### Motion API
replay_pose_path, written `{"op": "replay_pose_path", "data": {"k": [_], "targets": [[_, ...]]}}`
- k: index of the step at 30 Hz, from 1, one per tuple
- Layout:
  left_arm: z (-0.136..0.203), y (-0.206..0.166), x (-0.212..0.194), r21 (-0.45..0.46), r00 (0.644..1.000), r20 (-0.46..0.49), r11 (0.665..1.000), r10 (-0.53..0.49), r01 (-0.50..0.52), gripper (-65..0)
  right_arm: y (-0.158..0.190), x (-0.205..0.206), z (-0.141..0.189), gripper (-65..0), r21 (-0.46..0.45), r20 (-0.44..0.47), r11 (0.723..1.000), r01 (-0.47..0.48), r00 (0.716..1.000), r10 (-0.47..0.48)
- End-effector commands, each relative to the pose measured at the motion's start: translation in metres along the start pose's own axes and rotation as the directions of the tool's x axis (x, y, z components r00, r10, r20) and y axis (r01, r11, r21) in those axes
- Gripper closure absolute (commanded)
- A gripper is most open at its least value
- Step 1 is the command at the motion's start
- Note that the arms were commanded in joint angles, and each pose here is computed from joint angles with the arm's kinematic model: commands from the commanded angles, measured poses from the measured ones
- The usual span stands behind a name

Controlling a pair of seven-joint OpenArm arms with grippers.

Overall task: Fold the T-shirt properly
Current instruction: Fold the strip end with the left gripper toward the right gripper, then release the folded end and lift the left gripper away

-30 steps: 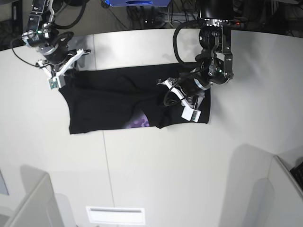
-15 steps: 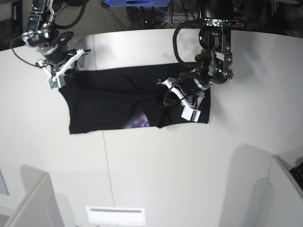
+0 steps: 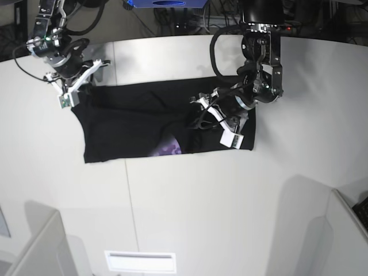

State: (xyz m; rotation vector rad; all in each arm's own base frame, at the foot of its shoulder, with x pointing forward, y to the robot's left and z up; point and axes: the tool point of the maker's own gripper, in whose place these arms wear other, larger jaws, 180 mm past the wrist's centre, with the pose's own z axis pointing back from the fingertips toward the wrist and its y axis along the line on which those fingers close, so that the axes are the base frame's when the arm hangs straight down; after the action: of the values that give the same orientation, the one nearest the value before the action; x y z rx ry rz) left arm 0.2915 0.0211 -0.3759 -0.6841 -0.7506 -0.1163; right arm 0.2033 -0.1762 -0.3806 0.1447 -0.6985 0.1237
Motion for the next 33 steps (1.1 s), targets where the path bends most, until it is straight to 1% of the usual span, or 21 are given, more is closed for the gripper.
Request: {"op": "replay_pose_path", "data": {"k": [1,3,5,8,11,14,17,19,20,21,22,23,26,28,29,31,33], "targets": [[-0.001,-0.007,0.02,-0.026,0.998,0.055,0.999,-0.018,0.019,-30.9,-0.002,0.01,0.003,0.0,0.0,0.037,1.0,-0.01,0.999,0.01],[-0.003,-0.006,0.017,-0.027,0.999,0.047,1.0,-0.008,0.009,-36.5,-0.002,0.01,0.003,0.0,0.0,0.037,1.0,-0.01,0.999,0.01],[-0.009,-0.008,0.019,-0.037,0.999,0.048,0.999,0.006,-0.004,-39.2,-0.002,0.01,0.003,0.0,0.0,0.037,1.0,-0.01,0.999,0.01],[-0.019,-0.01,0.014,-0.049,0.999,0.031,0.998,0.038,-0.037,-39.2,-0.002,0.01,0.003,0.0,0.0,0.037,1.0,-0.01,0.999,0.01],[-0.028,-0.02,0.016,-0.074,0.998,0.032,0.996,0.059,-0.056,-39.2,-0.002,0.01,0.003,0.0,-0.001,0.037,1.0,-0.011,0.999,0.011],[-0.032,-0.039,0.017,-0.114,0.999,0.025,0.993,0.023,-0.02,-39.0,-0.002,0.01,0.003,0.0,-0.001,0.038,1.0,-0.013,0.999,0.013],[-0.023,-0.048,0.036,-0.122,0.997,0.081,0.992,-0.019,0.029,-38.8,-0.004,0.019,0.003,0.0,-0.006,0.058,1.0,-0.02,0.998,0.02],[-0.003,-0.035,0.053,-0.074,0.989,0.136,0.995,-0.052,0.063,-38.7,-0.006,0.025,0.002,0.0,-0.009,0.072,1.0,-0.024,0.997,0.024],[0.011,-0.022,0.057,-0.033,0.986,0.156,0.997,-0.064,0.07,-37.4,-0.008,0.03,0.003,0.0,-0.017,0.083,1.0,-0.023,0.996,0.024],[0.024,-0.009,0.06,0.009,0.982,0.173,0.997,-0.073,0.072,-34.1,-0.013,0.035,0.004,0.0,-0.03,0.096,0.999,-0.015,0.995,0.018],[0.04,0.007,0.064,0.059,0.978,0.193,0.995,-0.085,0.074,-29.0,-0.017,0.042,0.004,0.0,-0.04,0.114,0.999,-0.008,0.993,0.013],[0.053,0.02,0.064,0.103,0.975,0.201,0.992,-0.091,0.071,-23.4,-0.018,0.046,0.003,0.0,-0.043,0.122,0.999,-0.008,0.992,0.013],[0.098,0.074,0.055,0.258,0.976,0.205,0.966,-0.078,0.023,0.0,-0.024,0.063,-0.002,0.0,-0.055,0.095,0.998,-0.017,0.995,0.022],[0.124,0.102,0.046,0.341,0.976,0.21,0.94,-0.057,-0.019,0.0,-0.031,0.078,-0.004,0.0,-0.07,0.074,0.997,-0.014,0.997,0.02],[0.138,0.115,0.04,0.38,0.976,0.213,0.924,-0.046,-0.039,0.0,-0.035,0.086,-0.004,-5.7,-0.08,0.069,0.997,-0.009,0.998,0.014],[0.165,0.136,0.031,0.451,0.974,0.226,0.889,-0.026,-0.081,0.0,-0.04,0.1,-0.004,-22.7,-0.089,0.069,0.996,-0.005,0.998,0.011],[0.191,0.155,0.015,0.517,0.973,0.23,0.847,0.004,-0.125,0.0,-0.04,0.112,-0.004,-39.8,-0.086,0.076,0.996,-0.009,0.997,0.016]]}}
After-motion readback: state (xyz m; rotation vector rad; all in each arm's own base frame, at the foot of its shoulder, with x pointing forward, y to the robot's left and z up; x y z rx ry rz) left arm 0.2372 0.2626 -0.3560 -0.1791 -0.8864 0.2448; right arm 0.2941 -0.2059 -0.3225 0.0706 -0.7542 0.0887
